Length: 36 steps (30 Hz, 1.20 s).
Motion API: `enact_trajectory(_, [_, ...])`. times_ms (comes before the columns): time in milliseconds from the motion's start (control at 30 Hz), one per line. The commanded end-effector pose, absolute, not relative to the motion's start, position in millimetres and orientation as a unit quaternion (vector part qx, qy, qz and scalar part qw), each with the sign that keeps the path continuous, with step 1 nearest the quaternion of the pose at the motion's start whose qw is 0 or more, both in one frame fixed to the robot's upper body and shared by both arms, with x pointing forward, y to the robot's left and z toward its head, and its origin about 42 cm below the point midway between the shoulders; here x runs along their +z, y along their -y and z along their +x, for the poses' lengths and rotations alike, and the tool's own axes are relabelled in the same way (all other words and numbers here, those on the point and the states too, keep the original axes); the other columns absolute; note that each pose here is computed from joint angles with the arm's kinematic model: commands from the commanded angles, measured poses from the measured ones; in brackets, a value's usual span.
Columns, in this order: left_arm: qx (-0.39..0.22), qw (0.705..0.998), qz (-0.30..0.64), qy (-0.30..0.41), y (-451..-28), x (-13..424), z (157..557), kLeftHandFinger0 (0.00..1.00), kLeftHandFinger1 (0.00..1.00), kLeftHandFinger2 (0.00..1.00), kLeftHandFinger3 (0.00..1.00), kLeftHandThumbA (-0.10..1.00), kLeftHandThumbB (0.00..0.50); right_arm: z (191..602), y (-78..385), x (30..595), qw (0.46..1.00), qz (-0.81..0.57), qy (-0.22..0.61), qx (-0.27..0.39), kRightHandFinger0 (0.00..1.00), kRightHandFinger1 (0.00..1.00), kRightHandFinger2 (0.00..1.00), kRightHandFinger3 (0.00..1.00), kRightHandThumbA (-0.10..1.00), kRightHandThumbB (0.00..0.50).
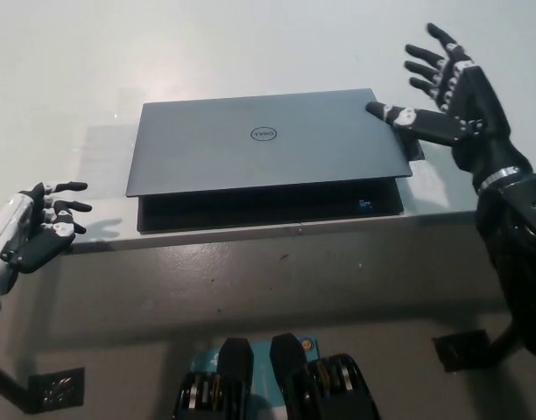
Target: The robot uses its right hand to push down on the lid of a laptop kept in the middle of the desk to close it
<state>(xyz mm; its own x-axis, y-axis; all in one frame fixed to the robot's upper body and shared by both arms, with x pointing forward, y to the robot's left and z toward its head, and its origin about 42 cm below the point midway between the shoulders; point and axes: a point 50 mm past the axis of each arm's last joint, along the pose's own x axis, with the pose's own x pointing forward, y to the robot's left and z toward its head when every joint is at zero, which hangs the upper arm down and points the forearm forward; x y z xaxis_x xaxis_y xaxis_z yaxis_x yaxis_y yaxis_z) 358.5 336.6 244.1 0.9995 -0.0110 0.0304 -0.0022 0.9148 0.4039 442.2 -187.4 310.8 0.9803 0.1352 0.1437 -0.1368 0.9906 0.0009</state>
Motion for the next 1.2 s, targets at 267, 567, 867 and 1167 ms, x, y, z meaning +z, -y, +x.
enact_trajectory(267, [-0.009,0.972,0.232,0.036,-339.2,273.3,371.7,0.42,0.5,0.6,0.73,0.01,0.002,444.3,158.1,296.3,0.991,0.079,0.03,0.101,0.93,0.89,0.89,1.0,1.0,0.18])
enact_trajectory(567, [-0.01,0.971,0.235,0.044,-336.3,280.1,379.6,0.35,0.45,0.57,0.71,-0.02,0.01,449.1,157.8,235.0,0.991,0.102,-0.043,0.074,0.89,0.88,0.9,1.0,1.0,0.22])
enact_trajectory(867, [-0.013,0.97,0.237,0.045,-336.1,280.0,379.4,0.37,0.46,0.58,0.73,-0.01,0.005,446.7,169.7,214.3,0.991,0.112,-0.056,0.051,0.95,0.94,0.97,1.0,1.0,0.26])
enact_trajectory(1167, [-0.012,0.971,0.235,0.046,-336.6,283.4,380.2,0.37,0.46,0.58,0.73,0.0,0.013,437.5,177.3,200.6,0.991,0.115,-0.066,0.03,0.98,0.92,0.94,1.0,1.0,0.195])
